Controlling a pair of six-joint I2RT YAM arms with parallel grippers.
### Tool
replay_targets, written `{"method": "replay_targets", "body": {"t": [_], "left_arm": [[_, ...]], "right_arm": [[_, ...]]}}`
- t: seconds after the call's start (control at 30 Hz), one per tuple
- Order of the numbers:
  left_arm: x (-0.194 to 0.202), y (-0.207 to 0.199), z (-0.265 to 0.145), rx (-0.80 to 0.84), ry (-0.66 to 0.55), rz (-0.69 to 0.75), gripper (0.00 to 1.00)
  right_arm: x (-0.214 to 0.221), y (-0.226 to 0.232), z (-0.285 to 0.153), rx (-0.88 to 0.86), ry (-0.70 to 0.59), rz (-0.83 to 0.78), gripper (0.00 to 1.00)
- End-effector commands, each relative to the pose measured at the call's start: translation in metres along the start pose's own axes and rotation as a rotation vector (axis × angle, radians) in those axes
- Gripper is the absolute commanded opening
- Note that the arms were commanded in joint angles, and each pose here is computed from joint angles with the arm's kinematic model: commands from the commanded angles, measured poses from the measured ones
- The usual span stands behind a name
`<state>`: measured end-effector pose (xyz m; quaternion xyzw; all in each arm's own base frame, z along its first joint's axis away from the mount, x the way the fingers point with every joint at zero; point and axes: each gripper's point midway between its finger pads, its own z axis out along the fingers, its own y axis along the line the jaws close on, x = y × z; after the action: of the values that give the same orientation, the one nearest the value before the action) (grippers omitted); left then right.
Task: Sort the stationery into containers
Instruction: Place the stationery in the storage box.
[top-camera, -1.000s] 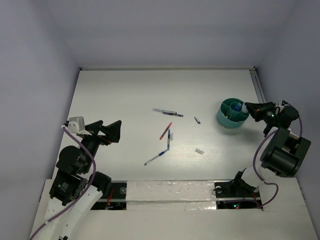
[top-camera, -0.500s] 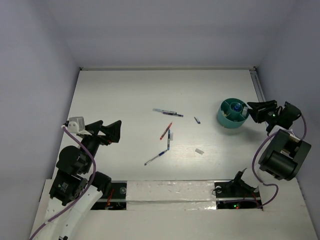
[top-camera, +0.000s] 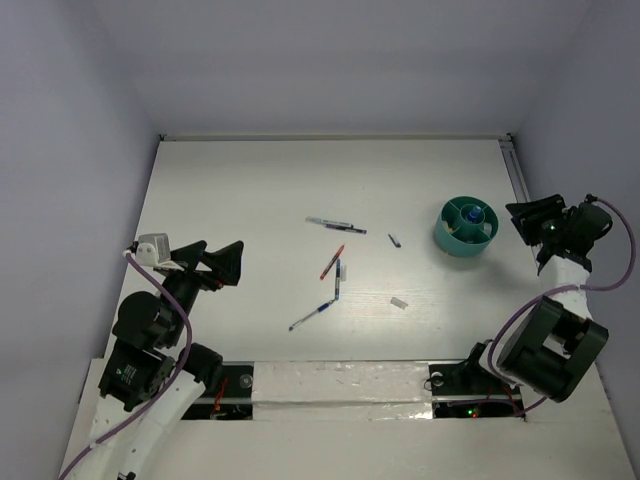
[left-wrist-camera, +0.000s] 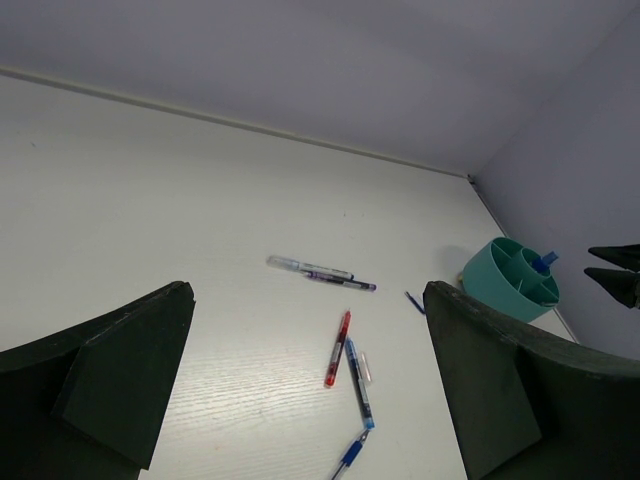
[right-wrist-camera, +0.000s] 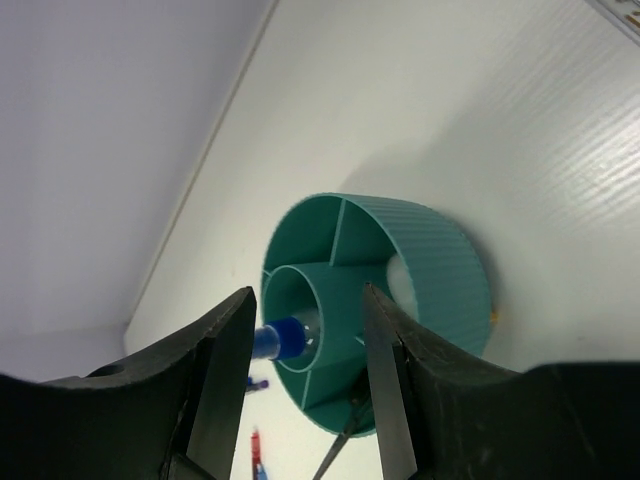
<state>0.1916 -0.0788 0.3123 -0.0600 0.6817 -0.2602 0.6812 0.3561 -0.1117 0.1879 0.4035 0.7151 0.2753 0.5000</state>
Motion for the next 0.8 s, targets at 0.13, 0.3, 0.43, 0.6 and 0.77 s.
{"method": "replay_targets", "body": {"t": [0.13, 0.3, 0.43, 0.6, 0.77], "left_arm": [[-0.013, -0.010, 0.000, 0.044, -0.051, -0.003, 0.99], [-0.013, -0.010, 0.000, 0.049, -0.049, -0.004, 0.99], [-0.013, -0.011, -0.001, 0.052, -0.053, -0.005, 0.99], [-0.015, -0.011, -0.002, 0.053, -0.059, -0.009, 0.99], [-0.015, -0.011, -0.002, 0.055, -0.058, -0.009, 0.99]], "right_arm": [[0.024, -0.013, -0.014, 0.140, 0.010, -0.174, 0.71], [0.056, -0.026, -0.020, 0.185, 0.065, -0.230, 0.76], [0.069, -0.037, -0.016, 0.211, 0.101, -0.233, 0.73], [0.063, -0.045, -0.014, 0.258, 0.078, -0.233, 0.71], [0.062, -0.051, -0.007, 0.278, 0.087, -0.220, 0.69]]}}
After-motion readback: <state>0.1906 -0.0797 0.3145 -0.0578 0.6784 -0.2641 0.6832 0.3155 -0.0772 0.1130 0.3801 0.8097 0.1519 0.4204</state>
